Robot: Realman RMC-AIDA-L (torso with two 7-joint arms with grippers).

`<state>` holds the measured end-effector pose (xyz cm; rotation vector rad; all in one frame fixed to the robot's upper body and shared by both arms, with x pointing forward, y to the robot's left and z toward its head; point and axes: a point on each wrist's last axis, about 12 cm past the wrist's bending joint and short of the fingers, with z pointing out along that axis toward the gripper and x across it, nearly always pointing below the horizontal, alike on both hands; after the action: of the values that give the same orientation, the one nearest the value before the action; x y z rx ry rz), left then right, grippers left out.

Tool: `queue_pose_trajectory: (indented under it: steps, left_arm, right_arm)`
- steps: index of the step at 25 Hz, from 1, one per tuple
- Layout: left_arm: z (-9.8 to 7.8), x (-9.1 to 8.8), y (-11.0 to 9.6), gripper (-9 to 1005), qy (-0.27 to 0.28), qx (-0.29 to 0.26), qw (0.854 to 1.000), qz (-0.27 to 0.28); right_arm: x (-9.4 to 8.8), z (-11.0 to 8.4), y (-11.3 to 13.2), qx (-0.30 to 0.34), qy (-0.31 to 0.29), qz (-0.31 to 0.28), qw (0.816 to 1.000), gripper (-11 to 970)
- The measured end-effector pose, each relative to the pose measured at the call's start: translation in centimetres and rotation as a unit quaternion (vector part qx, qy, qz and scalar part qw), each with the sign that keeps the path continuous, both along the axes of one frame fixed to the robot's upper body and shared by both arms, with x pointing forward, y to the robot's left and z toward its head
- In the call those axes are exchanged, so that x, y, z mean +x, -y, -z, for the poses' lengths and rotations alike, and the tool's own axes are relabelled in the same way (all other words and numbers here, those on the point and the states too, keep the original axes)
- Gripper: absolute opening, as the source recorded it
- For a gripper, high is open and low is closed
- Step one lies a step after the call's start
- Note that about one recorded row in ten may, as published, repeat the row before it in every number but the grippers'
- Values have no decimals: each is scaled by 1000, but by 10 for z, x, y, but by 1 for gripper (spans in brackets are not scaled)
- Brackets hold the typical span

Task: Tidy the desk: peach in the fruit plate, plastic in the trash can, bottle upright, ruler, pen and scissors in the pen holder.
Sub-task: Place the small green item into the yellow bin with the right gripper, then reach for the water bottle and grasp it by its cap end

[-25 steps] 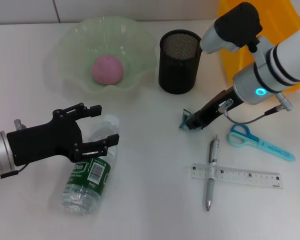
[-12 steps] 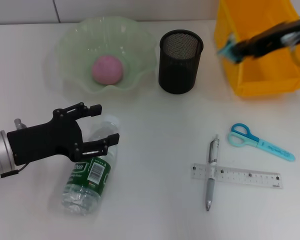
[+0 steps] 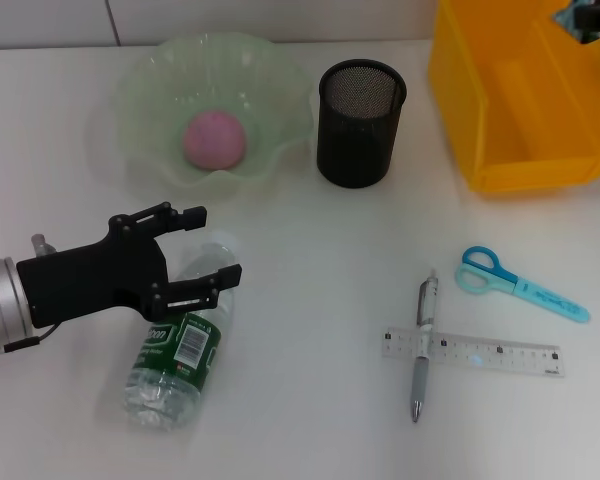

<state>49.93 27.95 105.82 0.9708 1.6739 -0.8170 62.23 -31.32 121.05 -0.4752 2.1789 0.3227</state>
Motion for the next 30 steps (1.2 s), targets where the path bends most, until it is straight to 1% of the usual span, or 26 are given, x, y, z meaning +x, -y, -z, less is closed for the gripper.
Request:
queue_pose_trajectory:
  steps: [3,8,10,12,15,16,17,18,20,21,22,23,24,27,28,29,30]
  left_arm:
    - [-1,1,1,843,1,0,1000,1]
    - [-1,2,1,843,2,0,1000,3]
    - [-1,2,1,843,3,0,1000,3]
    - [-2,1,1,843,3,-1,1000,4]
    - [-2,0,0,843,3,-3,1000,2]
    - [-2,0,0,843,3,-3,1000,1]
    - [-2,0,0,843,3,-3,1000,1]
    - [-2,0,0,843,3,-4,1000,1]
    - [-2,0,0,843,2,-5,1000,1]
    - [-2,0,0,843,1,-6,1000,1]
    - [-2,0,0,843,1,-7,1000,1]
    - [-3,-1,1,843,1,-11,1000,2]
    - [-3,-1,1,843,1,-11,1000,2]
    - [-8,0,0,842,-1,-26,1000,5]
    - [-12,1,1,842,-6,-40,999,7]
    - [-12,1,1,842,-6,-40,999,7]
    - [-19,1,1,842,-5,-51,999,16]
  right_arm:
    - [8,10,-6,2,-4,-4,1000,245]
    - [13,14,-14,6,-13,-14,1000,461]
    - [13,14,-14,6,-12,-14,1000,503]
    - [12,11,-14,5,-8,-15,1000,546]
    - [0,3,-12,18,15,-26,999,609]
    - [0,3,-12,18,15,-26,999,630]
    - [-5,1,-12,28,25,-35,999,652]
    - [-20,-4,-10,64,49,-64,995,673]
    - [-37,-4,-8,110,75,-100,986,708]
    - [-37,-4,-8,110,75,-100,986,721]
    - [-48,-1,-6,130,87,-119,981,735]
    - [-68,6,0,163,110,-154,968,749]
    - [-68,6,0,163,110,-154,968,763]
    - [-97,26,6,193,122,-200,953,795]
    - [-116,45,10,197,131,-234,943,801]
    - [-116,45,10,197,131,-234,943,806]
    - [-131,67,14,202,137,-249,937,812]
